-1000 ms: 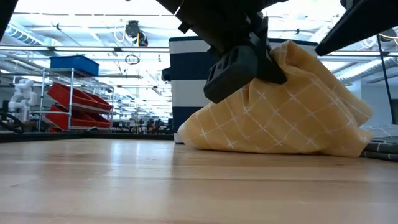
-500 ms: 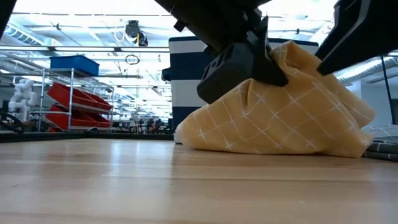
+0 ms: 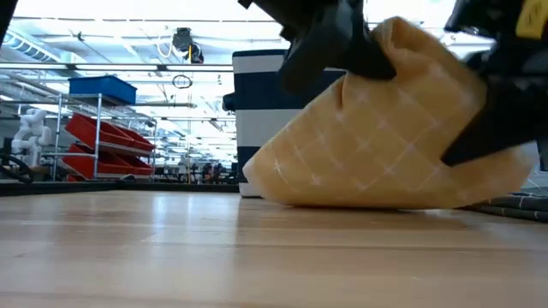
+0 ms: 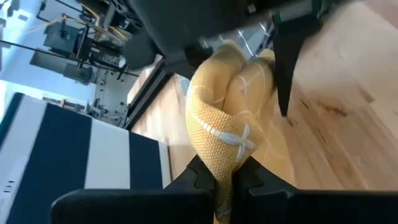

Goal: Fold towel
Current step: Stack the orange patterned towel on the gray patterned towel

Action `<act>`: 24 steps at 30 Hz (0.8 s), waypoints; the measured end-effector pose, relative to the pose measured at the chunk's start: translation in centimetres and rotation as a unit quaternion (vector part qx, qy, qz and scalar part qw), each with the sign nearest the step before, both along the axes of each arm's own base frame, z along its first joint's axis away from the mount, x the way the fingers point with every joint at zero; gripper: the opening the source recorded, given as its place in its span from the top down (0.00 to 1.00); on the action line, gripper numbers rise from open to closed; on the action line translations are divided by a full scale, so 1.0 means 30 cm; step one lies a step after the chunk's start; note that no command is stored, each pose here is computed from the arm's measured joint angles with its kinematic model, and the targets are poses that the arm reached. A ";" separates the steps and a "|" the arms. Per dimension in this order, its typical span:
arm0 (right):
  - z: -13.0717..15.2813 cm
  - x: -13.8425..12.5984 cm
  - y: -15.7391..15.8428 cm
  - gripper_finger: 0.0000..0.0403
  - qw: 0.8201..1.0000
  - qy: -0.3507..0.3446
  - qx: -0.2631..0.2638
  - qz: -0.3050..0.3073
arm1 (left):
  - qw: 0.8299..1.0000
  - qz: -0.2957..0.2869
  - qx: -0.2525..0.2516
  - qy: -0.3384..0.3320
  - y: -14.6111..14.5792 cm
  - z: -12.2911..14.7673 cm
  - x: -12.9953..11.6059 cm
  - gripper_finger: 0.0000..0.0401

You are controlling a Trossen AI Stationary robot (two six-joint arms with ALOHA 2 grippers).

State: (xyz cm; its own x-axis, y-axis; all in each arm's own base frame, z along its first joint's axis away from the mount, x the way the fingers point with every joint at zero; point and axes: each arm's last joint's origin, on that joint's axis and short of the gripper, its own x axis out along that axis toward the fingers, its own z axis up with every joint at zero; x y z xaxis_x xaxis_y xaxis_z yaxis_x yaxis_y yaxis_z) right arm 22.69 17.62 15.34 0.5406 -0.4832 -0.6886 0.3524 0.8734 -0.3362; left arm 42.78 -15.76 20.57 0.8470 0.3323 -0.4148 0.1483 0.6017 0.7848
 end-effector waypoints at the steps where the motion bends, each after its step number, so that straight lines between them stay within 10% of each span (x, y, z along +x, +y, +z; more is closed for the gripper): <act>1: -0.007 -0.004 -0.004 0.43 1.000 0.000 0.002 -0.006 | 1.000 0.000 0.000 -0.001 0.000 0.007 -0.002 0.98; 14: 0.037 -0.031 0.010 0.95 0.998 0.054 -0.033 0.008 | 1.000 0.002 0.003 0.007 0.008 0.015 -0.008 0.98; 24: 0.242 -0.029 0.085 0.99 0.994 0.067 -0.078 0.043 | 0.995 -0.039 -0.056 -0.078 0.003 0.151 -0.019 0.98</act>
